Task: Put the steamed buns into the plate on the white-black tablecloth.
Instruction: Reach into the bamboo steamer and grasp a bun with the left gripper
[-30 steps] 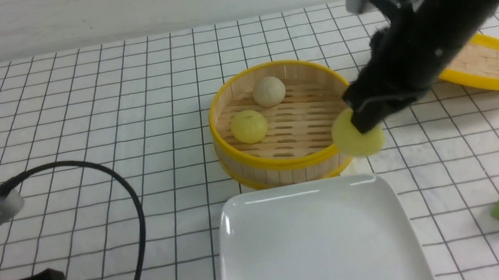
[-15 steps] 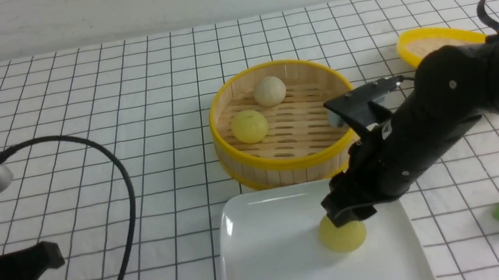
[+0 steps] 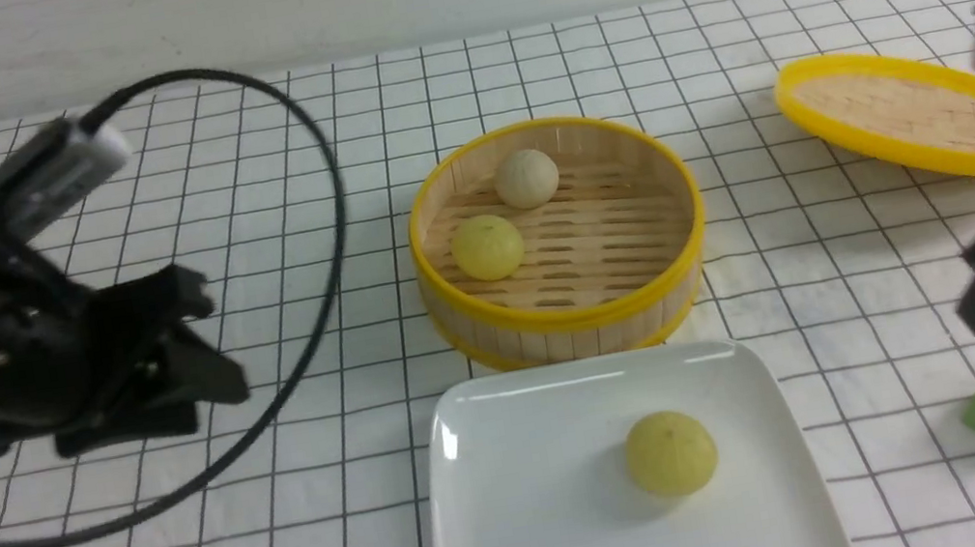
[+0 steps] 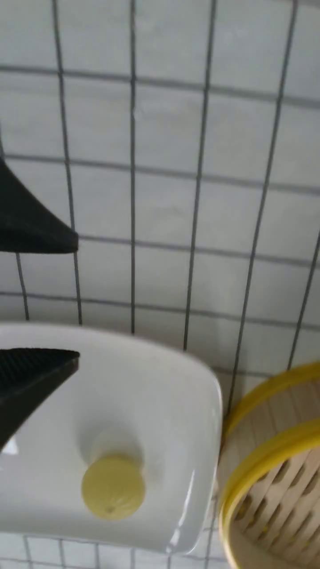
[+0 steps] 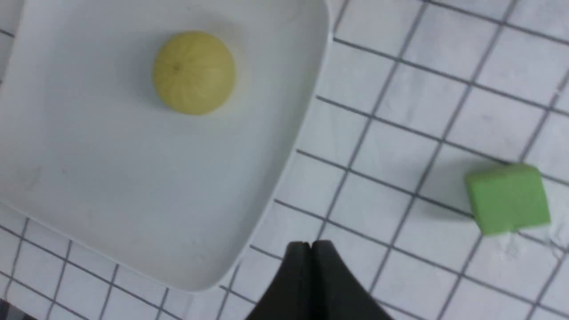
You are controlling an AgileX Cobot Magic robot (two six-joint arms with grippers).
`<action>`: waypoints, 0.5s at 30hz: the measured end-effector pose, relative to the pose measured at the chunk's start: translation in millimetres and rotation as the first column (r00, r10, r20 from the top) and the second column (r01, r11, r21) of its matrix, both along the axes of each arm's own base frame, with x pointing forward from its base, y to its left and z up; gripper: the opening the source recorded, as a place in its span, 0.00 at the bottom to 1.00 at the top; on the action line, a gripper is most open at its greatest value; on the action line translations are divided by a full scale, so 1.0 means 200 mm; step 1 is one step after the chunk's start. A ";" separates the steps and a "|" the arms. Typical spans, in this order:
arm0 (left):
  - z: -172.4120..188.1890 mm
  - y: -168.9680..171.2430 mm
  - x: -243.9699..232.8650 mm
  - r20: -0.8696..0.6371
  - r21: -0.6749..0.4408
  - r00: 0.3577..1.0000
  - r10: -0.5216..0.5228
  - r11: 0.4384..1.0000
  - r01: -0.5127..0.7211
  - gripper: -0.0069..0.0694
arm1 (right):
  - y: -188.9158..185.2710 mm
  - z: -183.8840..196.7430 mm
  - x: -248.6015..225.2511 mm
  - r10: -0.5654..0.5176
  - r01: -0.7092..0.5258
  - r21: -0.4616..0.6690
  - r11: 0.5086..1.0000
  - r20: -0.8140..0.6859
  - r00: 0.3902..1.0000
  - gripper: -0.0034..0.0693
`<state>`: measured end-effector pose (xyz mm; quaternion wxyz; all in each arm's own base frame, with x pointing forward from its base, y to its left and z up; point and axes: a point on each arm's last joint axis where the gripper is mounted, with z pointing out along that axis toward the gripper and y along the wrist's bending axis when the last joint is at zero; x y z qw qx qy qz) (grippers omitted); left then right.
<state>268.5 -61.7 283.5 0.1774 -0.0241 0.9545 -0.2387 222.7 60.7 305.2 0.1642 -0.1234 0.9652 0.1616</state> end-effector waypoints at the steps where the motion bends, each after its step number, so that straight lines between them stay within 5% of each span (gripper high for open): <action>1: -0.02 -0.03 0.03 -0.021 -0.003 0.999 -0.027 1.000 0.027 0.52 | -0.03 -0.01 -0.04 -0.015 0.015 -0.009 1.000 0.006 1.000 0.03; 5: -0.06 -0.31 0.23 -0.047 0.004 0.981 -0.186 0.982 0.187 0.52 | -0.13 -0.07 -0.23 -0.094 0.095 -0.030 0.995 0.028 0.995 0.03; 15: -0.08 -0.79 0.62 0.023 0.162 0.956 -0.291 0.945 0.284 0.67 | -0.14 -0.10 -0.32 -0.164 0.160 0.036 0.986 0.164 0.973 0.04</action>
